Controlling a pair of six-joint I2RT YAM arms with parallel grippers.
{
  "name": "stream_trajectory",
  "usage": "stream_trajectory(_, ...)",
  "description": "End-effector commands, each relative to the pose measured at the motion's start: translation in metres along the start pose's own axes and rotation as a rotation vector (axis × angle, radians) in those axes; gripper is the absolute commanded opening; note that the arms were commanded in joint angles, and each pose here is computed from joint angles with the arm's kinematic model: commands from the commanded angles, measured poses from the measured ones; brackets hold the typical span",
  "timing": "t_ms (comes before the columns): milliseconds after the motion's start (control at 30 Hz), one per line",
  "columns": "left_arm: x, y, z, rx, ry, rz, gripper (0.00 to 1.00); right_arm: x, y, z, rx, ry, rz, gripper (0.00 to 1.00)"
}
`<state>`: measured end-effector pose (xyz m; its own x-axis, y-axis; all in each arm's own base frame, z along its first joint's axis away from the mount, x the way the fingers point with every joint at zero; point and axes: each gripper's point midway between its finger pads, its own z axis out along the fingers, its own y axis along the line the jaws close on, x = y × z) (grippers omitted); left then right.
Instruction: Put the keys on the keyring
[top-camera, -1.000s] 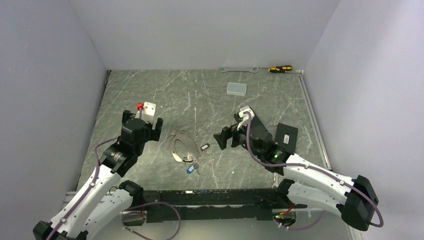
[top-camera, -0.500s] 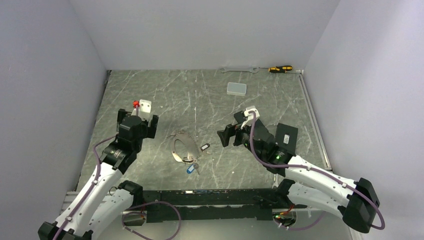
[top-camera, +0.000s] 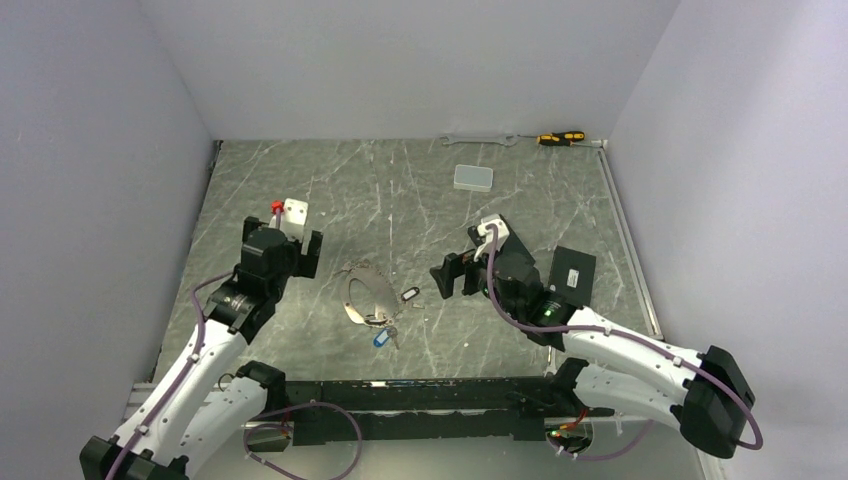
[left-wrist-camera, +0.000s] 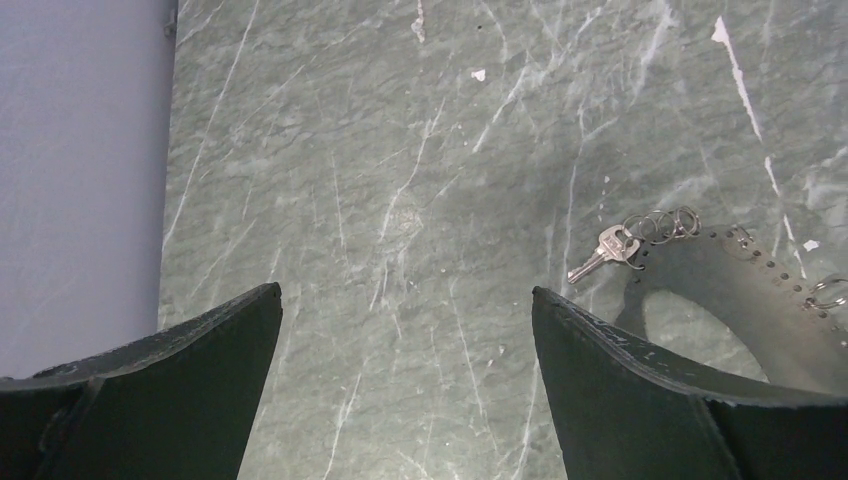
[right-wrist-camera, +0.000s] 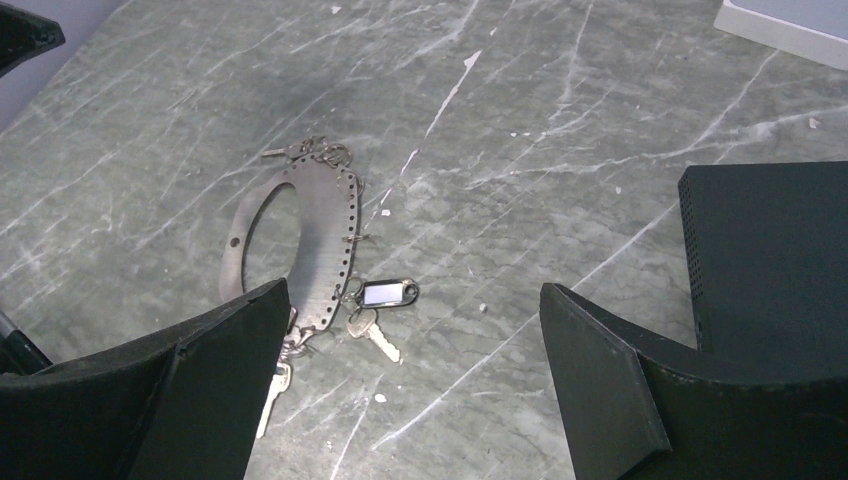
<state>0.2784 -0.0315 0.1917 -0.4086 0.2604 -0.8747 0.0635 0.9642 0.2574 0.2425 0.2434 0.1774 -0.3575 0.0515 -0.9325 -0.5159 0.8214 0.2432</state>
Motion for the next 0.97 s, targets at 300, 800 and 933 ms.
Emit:
stream_trajectory(300,-0.035,0.002,-0.018,0.035,-0.127,-0.086,0.99,-0.011,0.016,0.011,-0.070,-0.031,-0.026,1.00)
stream_trajectory(800,-0.038,0.005,-0.025,0.033,-0.146,-0.100,1.00,-0.028,0.024,0.015,-0.081,-0.066,-0.012,1.00)
stream_trajectory(933,-0.039,0.005,-0.025,0.033,-0.147,-0.101,0.99,-0.025,0.030,0.015,-0.125,-0.075,-0.036,1.00)
